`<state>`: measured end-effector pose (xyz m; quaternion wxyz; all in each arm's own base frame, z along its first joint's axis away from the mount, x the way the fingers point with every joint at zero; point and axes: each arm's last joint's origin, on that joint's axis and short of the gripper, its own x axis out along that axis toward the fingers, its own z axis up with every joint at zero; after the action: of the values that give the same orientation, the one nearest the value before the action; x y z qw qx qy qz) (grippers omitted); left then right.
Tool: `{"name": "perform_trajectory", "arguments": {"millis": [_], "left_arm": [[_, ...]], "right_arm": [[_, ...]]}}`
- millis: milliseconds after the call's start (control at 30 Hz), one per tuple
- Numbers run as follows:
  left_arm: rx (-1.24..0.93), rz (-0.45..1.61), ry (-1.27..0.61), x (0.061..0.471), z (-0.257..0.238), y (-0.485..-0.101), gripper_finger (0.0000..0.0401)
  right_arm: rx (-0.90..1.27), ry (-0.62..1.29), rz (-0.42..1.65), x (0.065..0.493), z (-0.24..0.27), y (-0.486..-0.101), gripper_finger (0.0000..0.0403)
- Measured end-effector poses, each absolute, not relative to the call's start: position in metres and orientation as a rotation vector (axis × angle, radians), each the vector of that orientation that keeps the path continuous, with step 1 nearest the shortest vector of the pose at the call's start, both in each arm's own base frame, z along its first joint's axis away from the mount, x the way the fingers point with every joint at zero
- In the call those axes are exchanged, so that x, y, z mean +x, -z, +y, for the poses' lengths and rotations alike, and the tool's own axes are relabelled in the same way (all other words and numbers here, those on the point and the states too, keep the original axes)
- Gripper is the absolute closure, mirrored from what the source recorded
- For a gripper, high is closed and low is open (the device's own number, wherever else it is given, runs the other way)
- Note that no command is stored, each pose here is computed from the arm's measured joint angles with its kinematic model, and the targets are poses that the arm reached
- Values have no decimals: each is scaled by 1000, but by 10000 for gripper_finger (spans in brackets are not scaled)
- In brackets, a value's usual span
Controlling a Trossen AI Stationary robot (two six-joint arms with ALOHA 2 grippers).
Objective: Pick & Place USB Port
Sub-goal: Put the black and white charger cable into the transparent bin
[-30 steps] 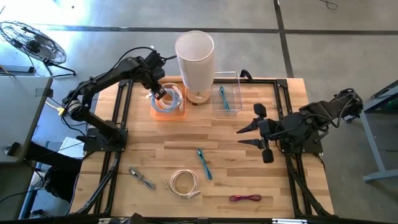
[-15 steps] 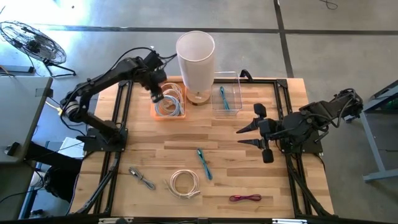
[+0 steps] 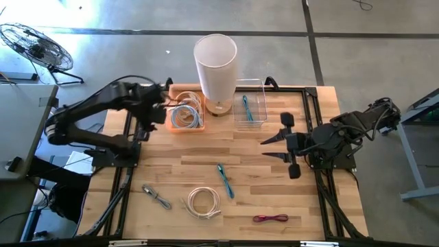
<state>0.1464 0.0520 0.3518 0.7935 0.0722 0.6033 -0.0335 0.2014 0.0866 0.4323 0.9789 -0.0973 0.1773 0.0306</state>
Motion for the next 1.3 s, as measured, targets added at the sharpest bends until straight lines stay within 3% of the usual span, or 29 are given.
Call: {"name": "perform_trajectory", "arguments": {"millis": [167,300,600,800,1067,1300], "left_arm": [[129,1208,89,130,26,-363,272],[119,1152,207,121,5,-367,272],[249,1226,474,126,-45,-360,272],[360,1308,535,142,-73,-327,272],[300,1376,534,156,-107,-266,272],[342,1337,535,150,-132,-247,272]], "right_arm": [[-231,-49,346,202,86,-433,274],[-249,-53,335,202,86,-435,274],[-237,-52,314,203,87,-437,274],[-203,-47,314,203,87,-437,274],[-189,-45,297,203,87,-438,274],[-169,-45,248,205,88,-443,274]]}}
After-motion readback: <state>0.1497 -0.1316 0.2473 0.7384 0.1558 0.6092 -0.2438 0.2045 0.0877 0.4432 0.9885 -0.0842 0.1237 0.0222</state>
